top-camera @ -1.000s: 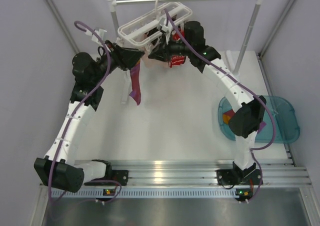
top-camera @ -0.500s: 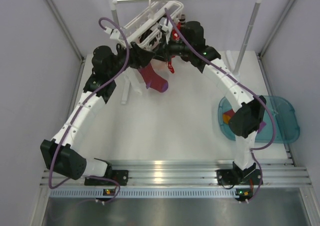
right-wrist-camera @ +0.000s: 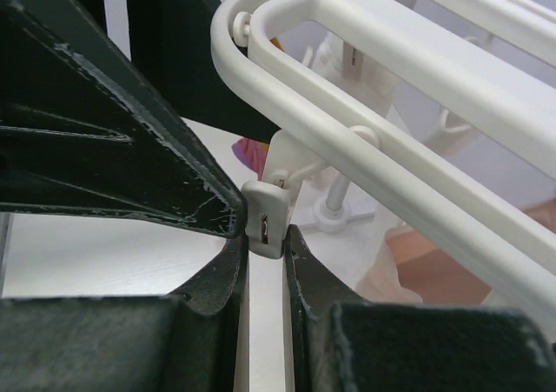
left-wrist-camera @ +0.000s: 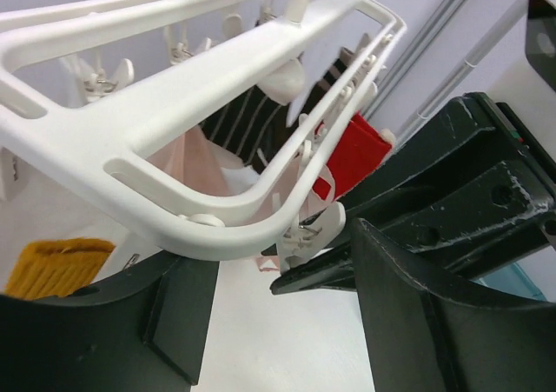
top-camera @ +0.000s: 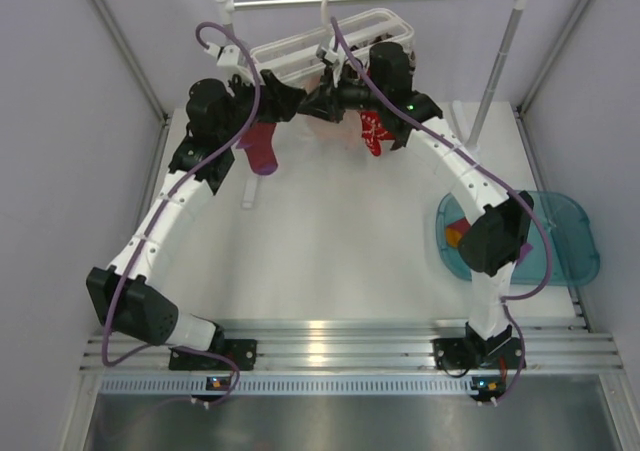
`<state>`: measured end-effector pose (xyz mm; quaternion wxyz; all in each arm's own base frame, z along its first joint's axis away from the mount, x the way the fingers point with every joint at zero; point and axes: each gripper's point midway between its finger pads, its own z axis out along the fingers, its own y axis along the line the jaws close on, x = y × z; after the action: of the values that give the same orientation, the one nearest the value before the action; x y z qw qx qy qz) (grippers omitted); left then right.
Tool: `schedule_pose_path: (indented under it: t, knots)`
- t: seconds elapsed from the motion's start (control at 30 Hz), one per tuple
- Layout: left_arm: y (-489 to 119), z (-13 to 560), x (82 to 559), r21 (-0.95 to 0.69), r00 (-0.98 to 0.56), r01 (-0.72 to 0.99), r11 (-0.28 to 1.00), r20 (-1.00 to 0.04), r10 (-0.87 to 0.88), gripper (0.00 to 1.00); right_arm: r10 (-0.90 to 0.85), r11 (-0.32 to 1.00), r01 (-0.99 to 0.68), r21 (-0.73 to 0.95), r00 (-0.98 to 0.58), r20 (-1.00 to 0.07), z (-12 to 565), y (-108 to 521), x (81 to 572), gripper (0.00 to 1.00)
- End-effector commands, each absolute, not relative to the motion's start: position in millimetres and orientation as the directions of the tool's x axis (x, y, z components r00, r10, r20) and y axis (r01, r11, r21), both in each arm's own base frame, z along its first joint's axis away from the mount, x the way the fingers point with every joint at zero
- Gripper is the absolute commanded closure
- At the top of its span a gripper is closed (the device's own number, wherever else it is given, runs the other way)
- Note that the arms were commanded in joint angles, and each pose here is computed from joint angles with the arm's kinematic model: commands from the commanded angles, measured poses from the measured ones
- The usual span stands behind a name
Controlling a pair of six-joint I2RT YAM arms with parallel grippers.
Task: Clip the socks to the hanger
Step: Open the clamp at the hanger.
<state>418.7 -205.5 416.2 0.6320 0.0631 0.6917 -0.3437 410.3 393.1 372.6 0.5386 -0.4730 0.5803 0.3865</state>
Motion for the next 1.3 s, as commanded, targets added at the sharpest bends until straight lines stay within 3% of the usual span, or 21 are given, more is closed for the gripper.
schedule_pose_path:
  t: [0.0,0.67,0.9,1.0,1.03,1.13,1.2,1.23,1.27]
  knots:
    - [-203,455,424,-0.364,-0.094,0.549,0.753,-0.921,-0.377,0.34,-0.106,0.191,-0.979,-0.079,0.059,-0.993,395,392,385,1.00]
    - [-219,453,434,-0.398,-0.141,0.591,0.701,-0.907,-0.396,0.47,-0.120,0.180,-0.979,-0.094,0.073,-0.990,393,391,382,1.00]
    - [-224,454,435,-0.405,-0.158,0.607,0.683,-0.905,-0.396,0.66,-0.124,0.174,-0.979,-0.102,0.081,-0.989,392,392,380,1.00]
    - [-224,452,437,-0.418,-0.171,0.597,0.684,-0.900,-0.401,0.80,-0.124,0.169,-0.980,-0.107,0.086,-0.989,393,393,378,1.00]
    - [-224,452,438,-0.419,-0.171,0.595,0.686,-0.900,-0.401,0.89,-0.125,0.168,-0.980,-0.108,0.088,-0.988,393,392,378,1.00]
    - [-223,451,438,-0.420,-0.175,0.590,0.690,-0.900,-0.399,1.00,-0.132,0.173,-0.978,-0.120,0.097,-0.986,393,390,378,1.00]
    - [-223,450,438,-0.425,-0.180,0.584,0.691,-0.898,-0.401,1.00,-0.138,0.180,-0.976,-0.122,0.098,-0.986,390,388,379,0.92]
    - [-223,449,438,-0.431,-0.186,0.581,0.690,-0.896,-0.403,1.00,-0.132,0.184,-0.974,-0.128,0.105,-0.986,394,388,378,0.75]
    - [-222,449,438,-0.435,-0.189,0.579,0.689,-0.894,-0.406,1.00,-0.136,0.196,-0.973,-0.126,0.100,-0.986,390,386,381,0.65]
